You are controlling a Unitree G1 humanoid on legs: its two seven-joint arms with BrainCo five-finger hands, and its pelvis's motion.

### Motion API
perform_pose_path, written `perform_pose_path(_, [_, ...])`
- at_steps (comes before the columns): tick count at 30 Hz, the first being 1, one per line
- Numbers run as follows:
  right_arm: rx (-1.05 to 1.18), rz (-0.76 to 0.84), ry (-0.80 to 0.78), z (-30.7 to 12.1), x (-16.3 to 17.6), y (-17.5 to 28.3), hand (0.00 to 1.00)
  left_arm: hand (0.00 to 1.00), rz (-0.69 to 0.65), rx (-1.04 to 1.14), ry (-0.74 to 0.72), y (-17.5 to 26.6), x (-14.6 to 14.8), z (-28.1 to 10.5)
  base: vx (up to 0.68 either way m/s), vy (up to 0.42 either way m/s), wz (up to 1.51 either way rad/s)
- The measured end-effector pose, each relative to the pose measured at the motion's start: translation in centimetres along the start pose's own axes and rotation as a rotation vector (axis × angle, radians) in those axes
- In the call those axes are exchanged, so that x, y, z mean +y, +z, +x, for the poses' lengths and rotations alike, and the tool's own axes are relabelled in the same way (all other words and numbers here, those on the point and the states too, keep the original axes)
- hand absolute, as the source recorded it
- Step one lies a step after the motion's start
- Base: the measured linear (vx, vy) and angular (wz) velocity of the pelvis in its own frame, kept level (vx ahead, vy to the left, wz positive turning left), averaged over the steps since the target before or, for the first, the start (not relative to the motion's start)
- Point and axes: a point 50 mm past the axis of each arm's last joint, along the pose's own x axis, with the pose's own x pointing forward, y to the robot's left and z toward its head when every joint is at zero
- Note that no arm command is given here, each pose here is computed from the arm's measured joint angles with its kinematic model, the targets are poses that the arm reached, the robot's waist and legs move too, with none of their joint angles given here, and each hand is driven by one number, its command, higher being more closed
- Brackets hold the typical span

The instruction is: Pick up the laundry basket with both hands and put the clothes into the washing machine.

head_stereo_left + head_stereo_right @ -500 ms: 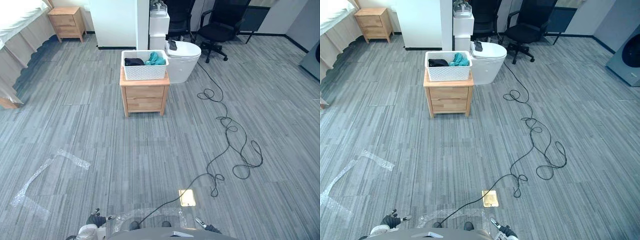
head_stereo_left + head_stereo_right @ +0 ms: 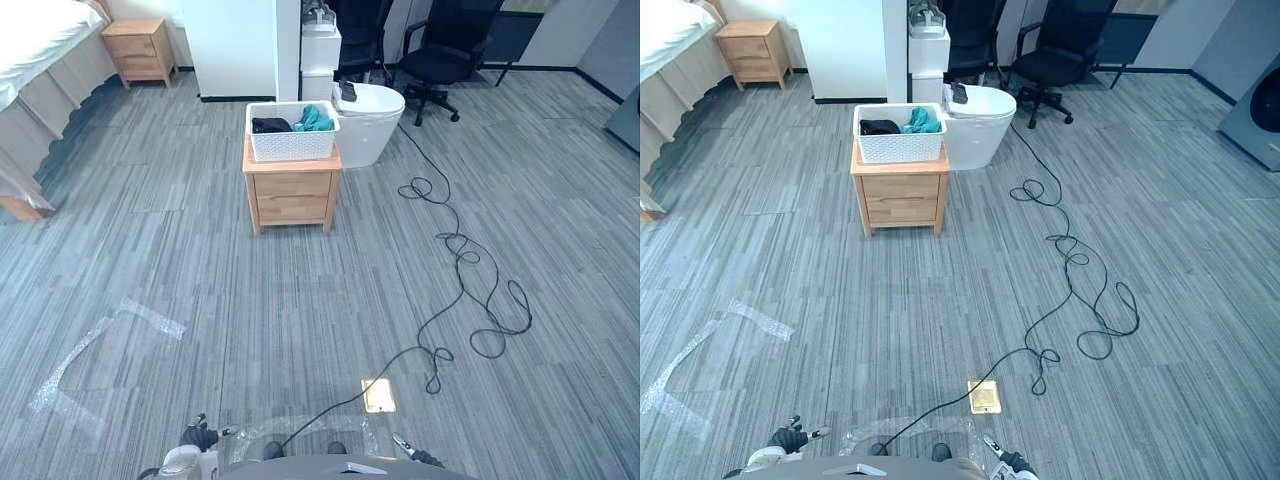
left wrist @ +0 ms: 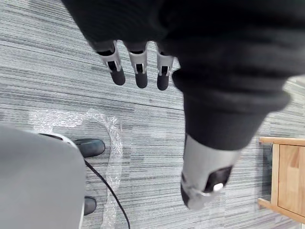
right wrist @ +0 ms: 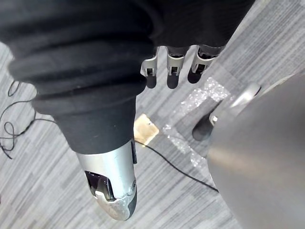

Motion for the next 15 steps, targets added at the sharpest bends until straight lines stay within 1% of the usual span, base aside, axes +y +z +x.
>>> perform_pose_path(7, [-0.008,0.008,0.023,0.1,1.1,0.4,0.00,0.00,-0.018,0.003,0.001,0.1,0.0,0.1,0.06,-0.022,0.02])
perform_pose_path(15, [-0.017,0.003,0.021,0.1,1.0,0.5,0.00,0.00,-0.019,0.001,-0.002,0.2,-0.1,0.1,-0.07,-0.042,-0.01])
